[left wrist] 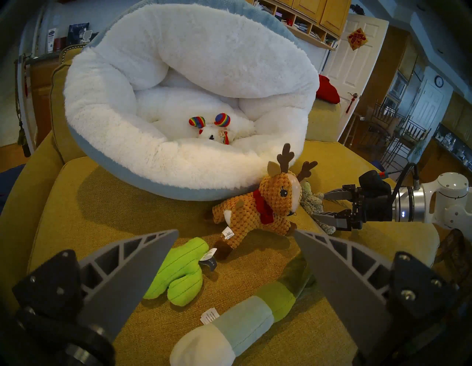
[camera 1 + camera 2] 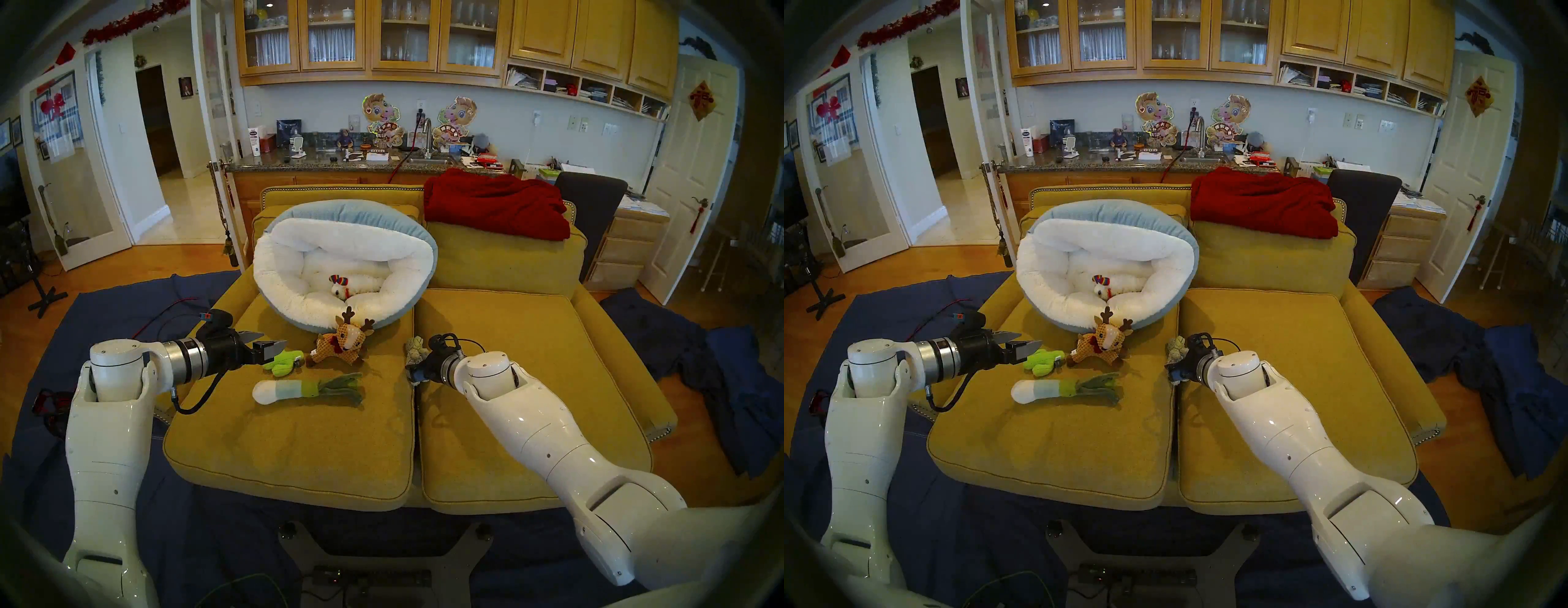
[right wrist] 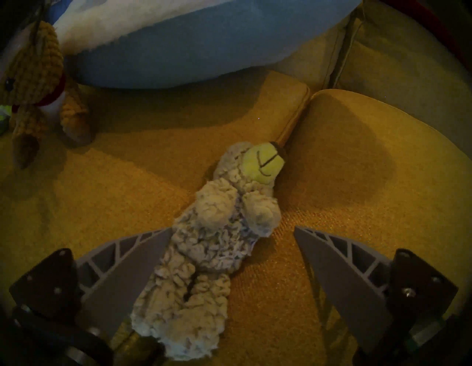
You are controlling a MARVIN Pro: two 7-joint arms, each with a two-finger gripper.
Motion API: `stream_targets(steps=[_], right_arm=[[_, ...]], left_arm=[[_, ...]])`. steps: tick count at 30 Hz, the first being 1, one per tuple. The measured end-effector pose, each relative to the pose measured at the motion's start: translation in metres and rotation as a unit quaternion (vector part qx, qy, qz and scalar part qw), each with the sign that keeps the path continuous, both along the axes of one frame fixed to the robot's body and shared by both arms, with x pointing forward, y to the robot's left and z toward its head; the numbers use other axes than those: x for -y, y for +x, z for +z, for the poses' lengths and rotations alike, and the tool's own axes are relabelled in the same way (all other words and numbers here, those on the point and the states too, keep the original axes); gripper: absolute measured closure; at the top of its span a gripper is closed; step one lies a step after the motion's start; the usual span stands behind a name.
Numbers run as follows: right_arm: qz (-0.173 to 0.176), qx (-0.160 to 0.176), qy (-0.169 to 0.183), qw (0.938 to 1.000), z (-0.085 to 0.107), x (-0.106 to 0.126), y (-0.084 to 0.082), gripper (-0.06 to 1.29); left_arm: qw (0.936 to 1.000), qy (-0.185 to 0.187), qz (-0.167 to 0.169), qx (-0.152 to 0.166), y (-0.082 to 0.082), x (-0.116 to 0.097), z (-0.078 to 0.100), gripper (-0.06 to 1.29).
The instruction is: Put toys into dog bed
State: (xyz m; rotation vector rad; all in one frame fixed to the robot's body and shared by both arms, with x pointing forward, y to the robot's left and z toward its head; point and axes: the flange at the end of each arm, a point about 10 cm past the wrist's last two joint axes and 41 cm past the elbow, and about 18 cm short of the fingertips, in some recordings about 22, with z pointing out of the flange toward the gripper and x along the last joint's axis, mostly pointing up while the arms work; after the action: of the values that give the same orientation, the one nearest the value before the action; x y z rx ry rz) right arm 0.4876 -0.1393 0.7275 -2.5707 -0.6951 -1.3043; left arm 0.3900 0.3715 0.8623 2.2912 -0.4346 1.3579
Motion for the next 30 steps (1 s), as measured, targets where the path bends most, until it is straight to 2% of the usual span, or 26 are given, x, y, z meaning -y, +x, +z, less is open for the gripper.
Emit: stream_targets(steps=[10, 12, 13, 14, 16, 18, 19, 24, 30], right_arm=[[0.005, -0.004, 0.001, 1.0, -0.01, -0.004, -0.004, 0.0], [0.004, -0.003, 0.001, 1.0, -0.012, -0.005, -0.004, 0.12], [0.004, -0.002, 0.0, 1.0, -0.012, -0.005, -0.004, 0.28], [0.003, -0.002, 0.0, 1.0, -0.013, -0.005, -0.004, 0.35], [0.003, 0.001, 0.0, 1.0, -0.014, -0.005, -0.004, 0.9], [0.002, 0.004, 0.0, 1.0, -0.013, -0.005, -0.003, 1.11], [0.002, 0.005, 0.0, 1.0, -0.013, -0.005, -0.003, 1.27], [0.004, 0.021, 0.002, 0.9998, -0.004, -0.001, -0.003, 1.27], [0.004, 0.058, 0.008, 0.9983, 0.02, 0.007, 0.005, 1.27]], left_arm=[[1.0, 0.0, 0.0, 0.0, 0.0, 0.0, 0.0, 0.0], [1.0, 0.0, 0.0, 0.0, 0.0, 0.0, 0.0, 0.0], [1.0, 0.0, 0.0, 0.0, 0.0, 0.0, 0.0, 0.0], [1.0, 0.0, 0.0, 0.0, 0.0, 0.0, 0.0, 0.0], [1.0, 0.0, 0.0, 0.0, 0.0, 0.0, 0.0, 0.0], [1.0, 0.0, 0.0, 0.0, 0.0, 0.0, 0.0, 0.0], [1.0, 0.0, 0.0, 0.0, 0.0, 0.0, 0.0, 0.0], [1.0, 0.0, 0.0, 0.0, 0.0, 0.0, 0.0, 0.0], [1.0, 0.0, 0.0, 0.0, 0.0, 0.0, 0.0, 0.0]])
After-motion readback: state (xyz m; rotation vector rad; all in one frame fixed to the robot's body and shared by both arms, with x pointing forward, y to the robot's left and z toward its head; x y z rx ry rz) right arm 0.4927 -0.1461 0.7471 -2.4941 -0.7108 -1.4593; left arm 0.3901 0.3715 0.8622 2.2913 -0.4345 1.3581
